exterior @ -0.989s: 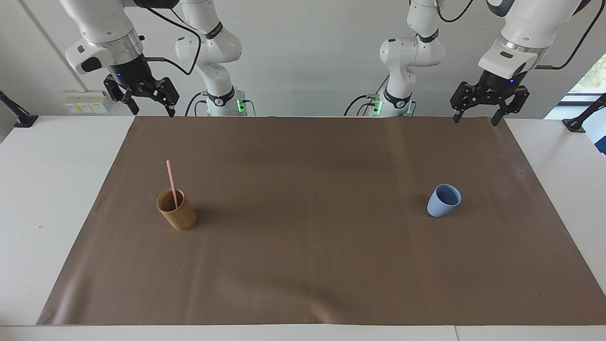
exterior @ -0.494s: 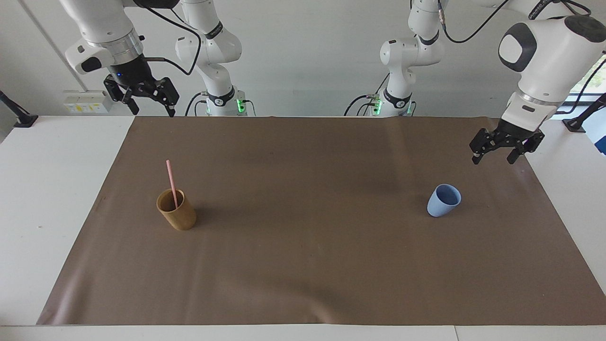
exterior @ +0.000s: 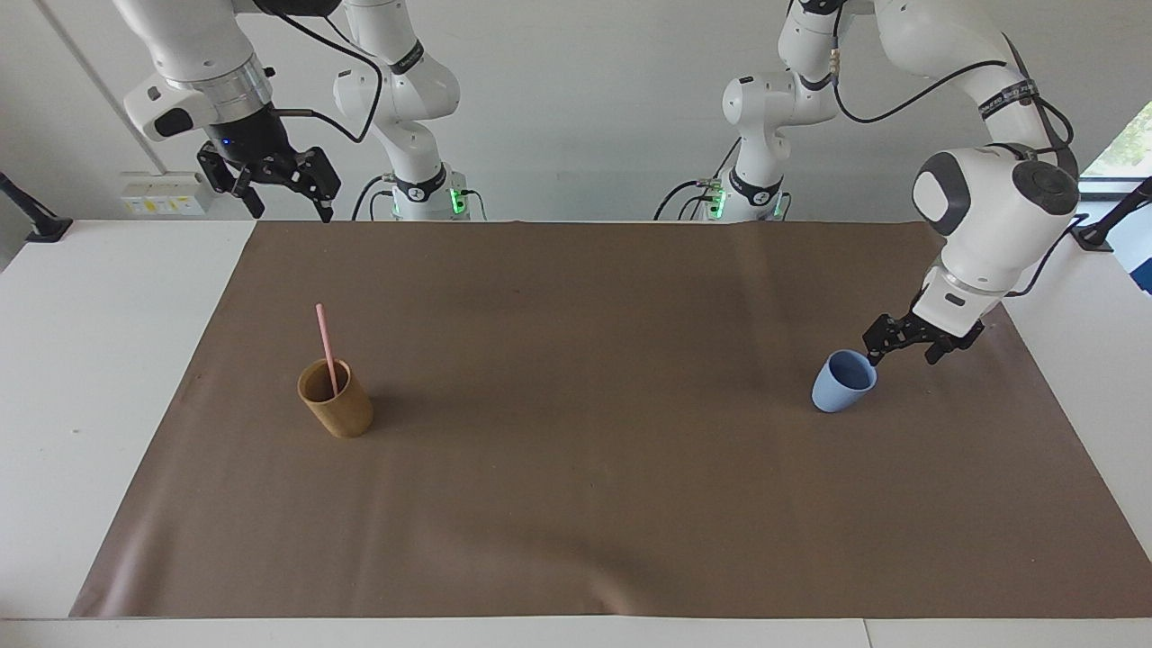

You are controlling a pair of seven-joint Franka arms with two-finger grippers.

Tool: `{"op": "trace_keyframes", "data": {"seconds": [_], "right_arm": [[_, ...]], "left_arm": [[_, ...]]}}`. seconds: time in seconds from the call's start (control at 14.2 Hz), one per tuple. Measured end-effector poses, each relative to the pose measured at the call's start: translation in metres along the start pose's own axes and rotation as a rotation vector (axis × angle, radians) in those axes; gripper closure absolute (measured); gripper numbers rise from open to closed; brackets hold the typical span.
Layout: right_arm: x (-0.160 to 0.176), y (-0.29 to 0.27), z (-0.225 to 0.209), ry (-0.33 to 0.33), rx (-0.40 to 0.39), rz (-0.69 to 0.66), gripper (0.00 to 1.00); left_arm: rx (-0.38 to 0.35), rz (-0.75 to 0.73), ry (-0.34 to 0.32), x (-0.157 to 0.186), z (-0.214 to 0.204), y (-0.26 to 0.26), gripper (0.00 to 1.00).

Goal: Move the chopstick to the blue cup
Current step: 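Reach the left gripper to the white-and-blue cup and grasp it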

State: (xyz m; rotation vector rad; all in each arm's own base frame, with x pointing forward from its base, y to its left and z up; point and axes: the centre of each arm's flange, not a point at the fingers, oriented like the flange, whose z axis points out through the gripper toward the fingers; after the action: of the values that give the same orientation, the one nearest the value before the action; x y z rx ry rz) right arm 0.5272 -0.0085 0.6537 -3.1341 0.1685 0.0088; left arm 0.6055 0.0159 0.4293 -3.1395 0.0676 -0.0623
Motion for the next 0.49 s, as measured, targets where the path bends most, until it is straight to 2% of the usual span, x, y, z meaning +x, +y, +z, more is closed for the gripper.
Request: {"op": "trace_keyframes", "data": {"seconds": [0.49], "right_arm": [[0.000, 0.000, 0.000, 0.000, 0.000, 0.000, 0.00]], "left_arm": [[-0.001, -0.016, -0.012, -0.002, 0.072, -0.010, 0.00]]}}
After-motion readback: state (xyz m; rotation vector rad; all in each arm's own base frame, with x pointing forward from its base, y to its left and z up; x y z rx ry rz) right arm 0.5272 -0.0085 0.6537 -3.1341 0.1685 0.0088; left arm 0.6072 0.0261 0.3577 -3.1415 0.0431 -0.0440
